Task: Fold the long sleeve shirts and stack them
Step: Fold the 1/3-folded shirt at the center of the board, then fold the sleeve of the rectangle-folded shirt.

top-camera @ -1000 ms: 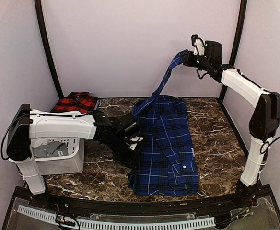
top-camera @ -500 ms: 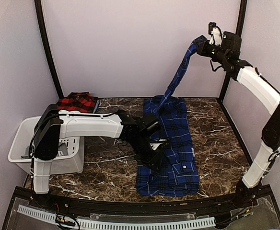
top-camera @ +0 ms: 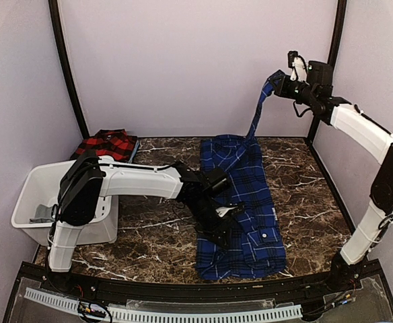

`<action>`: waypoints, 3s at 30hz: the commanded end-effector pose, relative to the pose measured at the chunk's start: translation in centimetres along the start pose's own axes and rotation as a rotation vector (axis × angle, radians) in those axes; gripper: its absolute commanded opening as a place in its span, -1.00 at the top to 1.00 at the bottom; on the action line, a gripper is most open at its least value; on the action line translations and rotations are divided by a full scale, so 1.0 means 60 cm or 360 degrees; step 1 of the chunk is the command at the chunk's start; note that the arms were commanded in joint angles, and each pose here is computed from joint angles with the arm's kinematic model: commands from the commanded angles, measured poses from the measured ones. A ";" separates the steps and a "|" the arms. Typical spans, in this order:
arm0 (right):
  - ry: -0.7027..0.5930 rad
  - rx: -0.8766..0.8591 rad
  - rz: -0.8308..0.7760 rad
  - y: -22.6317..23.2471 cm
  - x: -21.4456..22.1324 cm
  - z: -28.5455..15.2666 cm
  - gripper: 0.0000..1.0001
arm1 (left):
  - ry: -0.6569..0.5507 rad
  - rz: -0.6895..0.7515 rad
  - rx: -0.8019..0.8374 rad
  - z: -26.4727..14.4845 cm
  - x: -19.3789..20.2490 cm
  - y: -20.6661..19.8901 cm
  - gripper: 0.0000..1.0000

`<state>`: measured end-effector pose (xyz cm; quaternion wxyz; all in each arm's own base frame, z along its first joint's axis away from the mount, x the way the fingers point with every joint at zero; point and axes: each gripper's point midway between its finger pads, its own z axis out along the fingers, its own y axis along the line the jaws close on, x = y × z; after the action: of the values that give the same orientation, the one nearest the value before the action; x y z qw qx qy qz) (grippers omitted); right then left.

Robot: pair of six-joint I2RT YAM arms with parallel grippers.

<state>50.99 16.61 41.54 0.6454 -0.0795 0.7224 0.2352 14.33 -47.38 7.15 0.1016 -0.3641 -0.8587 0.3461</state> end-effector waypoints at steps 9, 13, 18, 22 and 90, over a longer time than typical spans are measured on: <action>0.0232 -0.0246 0.0208 0.039 0.107 -0.052 1.00 | 0.0042 0.0050 0.0141 0.021 0.004 -0.011 0.17; 0.0325 -0.0322 0.0267 0.054 0.149 -0.070 1.00 | -0.0028 0.0082 0.0176 0.003 -0.014 -0.031 -0.11; 0.0390 -0.0344 0.0328 0.068 0.194 -0.098 1.00 | -0.0169 0.0107 0.0293 -0.058 -0.046 -0.061 -0.14; 0.0310 -0.0280 0.0329 0.070 0.184 -0.126 1.00 | -0.0304 0.0111 0.0393 -0.117 -0.074 -0.075 -0.13; 0.1120 -0.0821 0.0191 0.287 0.587 -0.357 0.09 | -0.1073 -0.0412 0.0172 -0.266 -0.159 0.155 0.11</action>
<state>19.29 29.25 11.96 0.2927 -0.2746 0.8192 0.4096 34.67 -41.18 11.50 -0.1197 -0.0866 -0.8733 0.4642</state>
